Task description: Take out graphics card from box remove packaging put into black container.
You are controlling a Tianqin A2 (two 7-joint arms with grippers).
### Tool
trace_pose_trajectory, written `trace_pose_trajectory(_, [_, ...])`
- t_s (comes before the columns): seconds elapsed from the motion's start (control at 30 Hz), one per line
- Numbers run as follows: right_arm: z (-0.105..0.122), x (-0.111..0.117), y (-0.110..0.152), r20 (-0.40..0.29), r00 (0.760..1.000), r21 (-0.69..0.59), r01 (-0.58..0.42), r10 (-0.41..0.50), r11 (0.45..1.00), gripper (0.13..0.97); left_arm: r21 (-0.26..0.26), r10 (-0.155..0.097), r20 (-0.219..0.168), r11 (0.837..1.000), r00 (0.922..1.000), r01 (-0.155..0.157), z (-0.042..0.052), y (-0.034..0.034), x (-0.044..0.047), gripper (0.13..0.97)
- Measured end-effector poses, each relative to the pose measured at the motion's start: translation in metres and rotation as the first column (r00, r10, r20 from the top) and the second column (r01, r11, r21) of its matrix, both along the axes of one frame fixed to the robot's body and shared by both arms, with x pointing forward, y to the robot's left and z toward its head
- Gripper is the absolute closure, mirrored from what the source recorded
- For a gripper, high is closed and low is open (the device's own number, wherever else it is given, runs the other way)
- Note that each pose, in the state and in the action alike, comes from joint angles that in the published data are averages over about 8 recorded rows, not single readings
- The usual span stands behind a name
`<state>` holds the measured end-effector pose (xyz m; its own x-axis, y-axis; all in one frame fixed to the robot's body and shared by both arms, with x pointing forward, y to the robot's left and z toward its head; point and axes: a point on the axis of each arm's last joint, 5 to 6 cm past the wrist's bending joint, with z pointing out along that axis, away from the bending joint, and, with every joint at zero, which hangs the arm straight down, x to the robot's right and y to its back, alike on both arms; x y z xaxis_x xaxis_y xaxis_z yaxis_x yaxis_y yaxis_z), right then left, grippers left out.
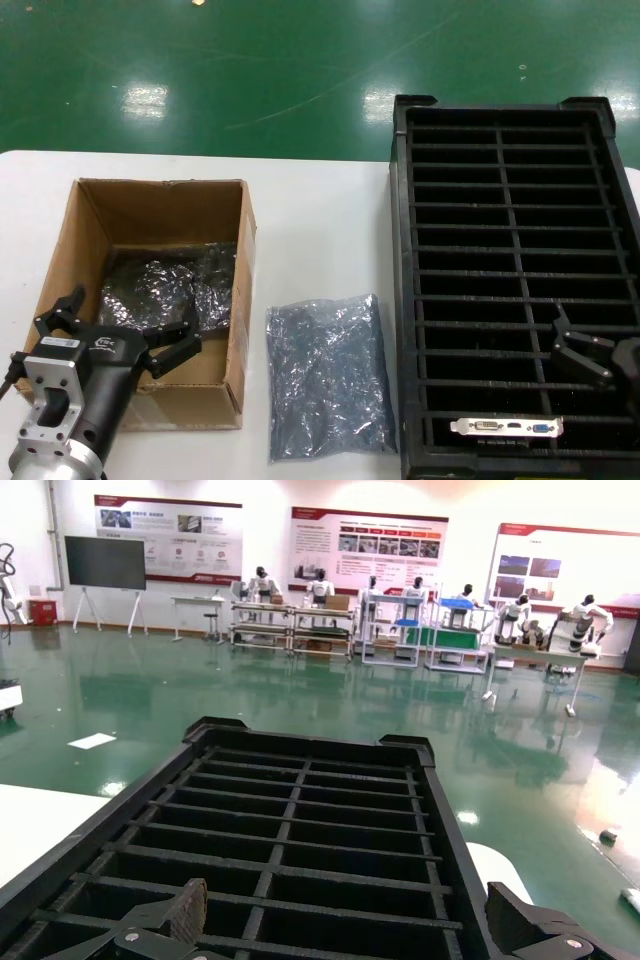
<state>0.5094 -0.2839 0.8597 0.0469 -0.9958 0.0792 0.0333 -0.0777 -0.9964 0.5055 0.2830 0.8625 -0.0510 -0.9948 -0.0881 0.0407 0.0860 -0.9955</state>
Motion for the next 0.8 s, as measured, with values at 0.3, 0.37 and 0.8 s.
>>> trace_pose_trajectory(0.3, [0.0000, 0.0000, 0.0000, 0.000, 1.000, 0.000, 0.000, 0.000, 1.000, 0.130, 0.000, 0.000, 0.000, 1.000, 1.0000, 0.000, 0.0000, 0.0000, 0.0000, 0.132])
trace_pose_trajectory(0.37, [0.0000, 0.0000, 0.0000, 0.000, 1.000, 0.000, 0.000, 0.000, 1.000, 0.130, 0.000, 0.000, 0.000, 1.000, 1.0000, 0.000, 0.0000, 0.0000, 0.0000, 0.132])
trace_pose_trajectory(0.8, [0.0000, 0.0000, 0.0000, 0.000, 1.000, 0.000, 0.000, 0.000, 1.000, 0.130, 0.000, 0.000, 0.000, 1.000, 1.0000, 0.000, 0.0000, 0.0000, 0.0000, 0.132])
